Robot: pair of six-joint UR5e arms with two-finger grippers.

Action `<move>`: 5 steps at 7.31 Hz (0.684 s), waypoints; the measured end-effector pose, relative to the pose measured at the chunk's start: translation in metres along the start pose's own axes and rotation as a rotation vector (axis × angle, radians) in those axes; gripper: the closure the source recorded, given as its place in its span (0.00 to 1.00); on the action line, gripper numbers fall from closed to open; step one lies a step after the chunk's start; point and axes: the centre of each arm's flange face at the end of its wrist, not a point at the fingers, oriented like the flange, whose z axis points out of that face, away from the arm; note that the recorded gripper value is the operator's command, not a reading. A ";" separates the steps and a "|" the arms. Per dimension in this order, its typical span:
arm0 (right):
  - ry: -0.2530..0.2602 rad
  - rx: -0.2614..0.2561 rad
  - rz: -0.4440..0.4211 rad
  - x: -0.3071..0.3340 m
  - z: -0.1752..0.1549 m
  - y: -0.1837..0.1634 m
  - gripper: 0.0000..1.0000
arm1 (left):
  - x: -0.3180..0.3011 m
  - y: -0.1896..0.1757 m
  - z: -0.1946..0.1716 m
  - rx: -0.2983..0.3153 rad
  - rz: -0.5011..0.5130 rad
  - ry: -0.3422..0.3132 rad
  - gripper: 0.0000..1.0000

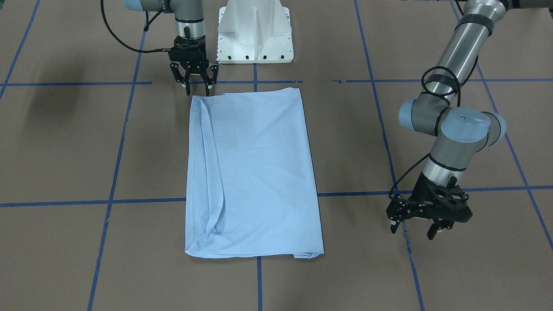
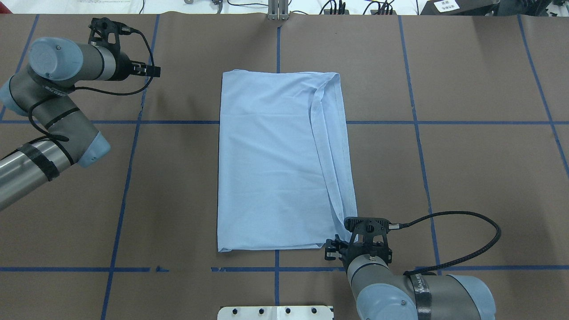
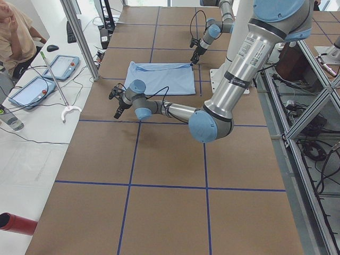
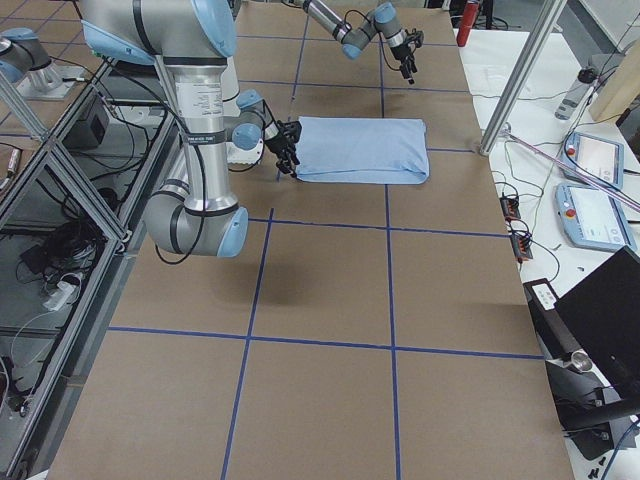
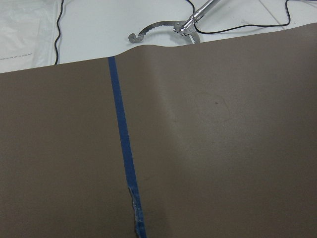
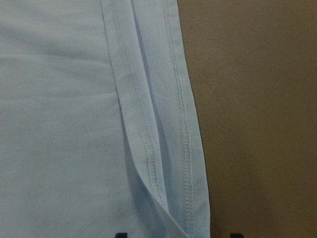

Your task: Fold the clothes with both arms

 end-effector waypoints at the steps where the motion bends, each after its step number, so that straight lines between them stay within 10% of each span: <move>1: -0.004 -0.013 -0.060 -0.004 0.001 -0.016 0.00 | 0.001 0.001 0.000 -0.001 0.000 0.001 0.00; 2: -0.001 -0.030 -0.126 -0.008 0.007 -0.027 0.00 | 0.002 0.002 0.001 -0.003 0.001 0.002 0.00; 3: 0.011 -0.037 -0.189 -0.014 0.017 -0.033 0.49 | 0.004 0.004 0.002 -0.005 0.001 0.004 0.00; 5: 0.026 -0.048 -0.253 -0.020 0.029 -0.039 0.68 | 0.005 0.006 0.003 -0.009 0.003 0.006 0.00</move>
